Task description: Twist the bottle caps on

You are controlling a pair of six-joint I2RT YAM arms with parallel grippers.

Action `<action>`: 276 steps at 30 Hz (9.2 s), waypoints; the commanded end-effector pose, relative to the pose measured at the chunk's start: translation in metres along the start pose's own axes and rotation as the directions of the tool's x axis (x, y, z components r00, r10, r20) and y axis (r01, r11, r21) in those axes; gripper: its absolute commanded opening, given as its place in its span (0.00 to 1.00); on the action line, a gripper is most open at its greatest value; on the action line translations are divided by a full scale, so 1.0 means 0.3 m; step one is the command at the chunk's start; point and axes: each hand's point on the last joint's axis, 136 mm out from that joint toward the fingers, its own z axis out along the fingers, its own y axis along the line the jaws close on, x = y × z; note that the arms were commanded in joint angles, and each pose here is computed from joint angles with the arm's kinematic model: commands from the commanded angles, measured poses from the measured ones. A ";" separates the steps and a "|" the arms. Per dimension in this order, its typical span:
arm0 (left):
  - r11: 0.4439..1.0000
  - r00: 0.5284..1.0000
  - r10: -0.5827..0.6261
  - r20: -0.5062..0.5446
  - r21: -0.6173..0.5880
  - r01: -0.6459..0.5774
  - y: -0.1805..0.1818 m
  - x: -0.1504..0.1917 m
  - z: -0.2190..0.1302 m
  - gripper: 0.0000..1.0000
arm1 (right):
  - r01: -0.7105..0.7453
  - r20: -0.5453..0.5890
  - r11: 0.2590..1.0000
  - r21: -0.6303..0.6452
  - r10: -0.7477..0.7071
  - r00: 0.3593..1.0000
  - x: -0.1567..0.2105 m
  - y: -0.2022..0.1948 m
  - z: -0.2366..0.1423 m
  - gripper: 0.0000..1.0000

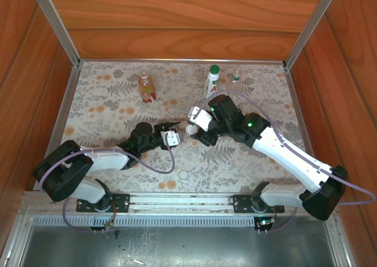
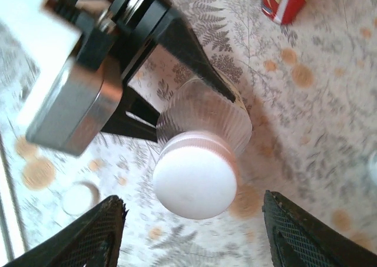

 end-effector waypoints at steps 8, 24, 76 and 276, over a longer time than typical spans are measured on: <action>0.999 0.999 0.032 0.019 -0.012 -0.032 0.003 -0.022 -0.022 0.57 | 0.376 0.014 0.926 -0.039 -0.376 0.927 -0.025 0.008 0.046 0.63; 0.999 0.999 0.031 0.016 -0.009 -0.031 0.003 -0.023 -0.022 0.57 | 0.090 0.058 0.993 -0.080 -0.085 0.995 -0.067 0.028 0.038 0.25; 0.622 0.672 -0.738 0.058 -0.328 0.711 0.163 0.193 -0.174 1.00 | -0.486 0.513 0.848 0.212 0.327 0.794 -0.252 -0.610 0.277 0.21; 0.733 0.725 -0.680 0.107 0.125 0.669 0.058 0.248 0.143 0.55 | -0.128 -0.213 0.969 -0.211 0.083 0.974 0.342 0.490 0.481 0.56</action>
